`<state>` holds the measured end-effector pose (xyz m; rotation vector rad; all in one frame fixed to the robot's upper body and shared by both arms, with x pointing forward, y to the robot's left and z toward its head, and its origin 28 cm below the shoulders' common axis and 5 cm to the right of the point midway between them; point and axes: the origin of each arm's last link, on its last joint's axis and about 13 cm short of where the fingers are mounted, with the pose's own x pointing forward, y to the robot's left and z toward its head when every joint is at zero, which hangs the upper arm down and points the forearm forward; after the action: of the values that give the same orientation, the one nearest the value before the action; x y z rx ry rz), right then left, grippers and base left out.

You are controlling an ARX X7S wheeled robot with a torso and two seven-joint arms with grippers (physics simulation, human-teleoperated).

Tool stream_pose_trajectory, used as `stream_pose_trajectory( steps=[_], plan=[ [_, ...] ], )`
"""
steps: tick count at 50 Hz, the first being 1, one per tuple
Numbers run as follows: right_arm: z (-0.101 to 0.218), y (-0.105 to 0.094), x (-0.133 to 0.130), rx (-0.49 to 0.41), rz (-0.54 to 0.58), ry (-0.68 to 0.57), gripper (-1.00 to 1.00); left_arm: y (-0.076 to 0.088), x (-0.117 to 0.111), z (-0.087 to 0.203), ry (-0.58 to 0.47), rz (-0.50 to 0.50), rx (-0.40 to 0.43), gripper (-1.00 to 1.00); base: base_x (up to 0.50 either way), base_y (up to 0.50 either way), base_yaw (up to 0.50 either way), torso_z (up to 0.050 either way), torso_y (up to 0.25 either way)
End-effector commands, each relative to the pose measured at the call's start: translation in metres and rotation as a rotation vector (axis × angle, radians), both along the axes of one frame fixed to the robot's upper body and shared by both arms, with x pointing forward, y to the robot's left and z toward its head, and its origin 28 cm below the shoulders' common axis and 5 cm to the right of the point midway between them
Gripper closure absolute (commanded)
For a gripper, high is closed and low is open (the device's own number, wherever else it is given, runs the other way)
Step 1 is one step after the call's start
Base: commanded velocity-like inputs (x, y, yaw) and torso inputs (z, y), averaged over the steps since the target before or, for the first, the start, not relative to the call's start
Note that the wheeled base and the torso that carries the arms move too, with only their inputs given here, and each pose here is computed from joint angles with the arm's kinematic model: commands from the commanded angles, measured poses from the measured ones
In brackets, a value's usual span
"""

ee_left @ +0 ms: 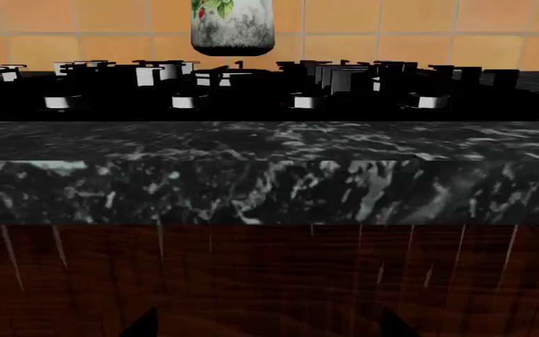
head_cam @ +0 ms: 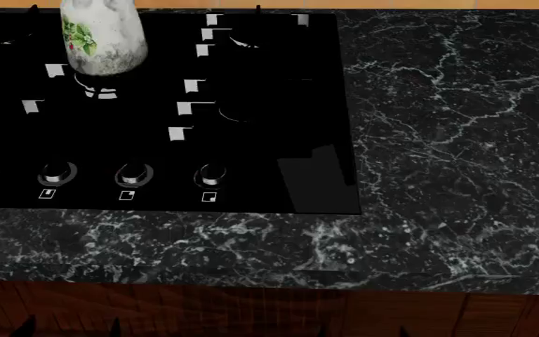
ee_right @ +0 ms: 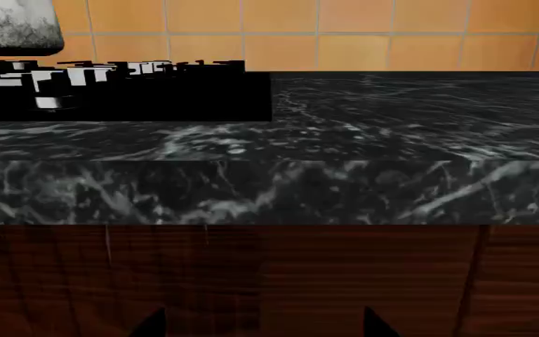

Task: Turn on the center burner of the stove.

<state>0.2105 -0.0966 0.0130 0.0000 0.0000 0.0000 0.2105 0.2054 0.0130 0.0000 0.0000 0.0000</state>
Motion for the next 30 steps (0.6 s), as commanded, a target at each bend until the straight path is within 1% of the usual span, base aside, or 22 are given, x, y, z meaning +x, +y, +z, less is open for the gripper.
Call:
stream_pose_trajectory(
  steps=[1,17,18,19,20,21,22,30],
  plan=[
    [0.0000,0.0003,0.0000,0.000,0.000,0.000,-1.00,0.0001,0.0000,0.0000,0.000,0.000,0.000,-1.00,0.00,0.00,0.00,0.000,0.000],
    [0.0014,0.0004,-0.0014,-0.002,-0.003,-0.011,-1.00,-0.0007,-0.0024,0.0004,-0.015,-0.024,-0.004,-1.00,0.00,0.00,0.00,0.000,0.000],
    [0.0012,0.0003,-0.0014,-0.002,-0.004,-0.013,-1.00,-0.0009,-0.0052,0.0051,-0.063,-0.070,-0.062,-1.00,0.00,0.00,0.00,0.000,0.000],
    [0.0009,0.0002,-0.0013,-0.002,-0.005,-0.012,-1.00,-0.0006,-0.0045,0.0029,-0.041,-0.056,-0.036,-1.00,0.00,0.00,0.00,0.021,0.000],
    [0.0006,0.0003,-0.0011,-0.002,-0.004,-0.012,-1.00,-0.0009,-0.0055,0.0050,-0.064,-0.079,-0.054,-1.00,0.00,0.00,0.00,0.036,0.000],
    [0.0007,0.0004,-0.0011,-0.005,-0.004,-0.011,-1.00,-0.0013,-0.0057,0.0047,-0.061,-0.081,-0.046,-1.00,0.00,0.00,0.00,0.043,0.000],
    [0.0010,0.0005,-0.0014,-0.005,-0.003,-0.011,-1.00,-0.0025,-0.0065,0.0055,-0.065,-0.106,-0.045,-1.00,0.00,0.00,0.00,0.043,0.000],
    [0.0012,0.0003,-0.0021,-0.004,-0.005,-0.015,-1.00,-0.0019,-0.0067,0.0056,-0.070,-0.106,-0.055,-1.00,0.00,0.00,0.00,0.049,0.000]
  ],
)
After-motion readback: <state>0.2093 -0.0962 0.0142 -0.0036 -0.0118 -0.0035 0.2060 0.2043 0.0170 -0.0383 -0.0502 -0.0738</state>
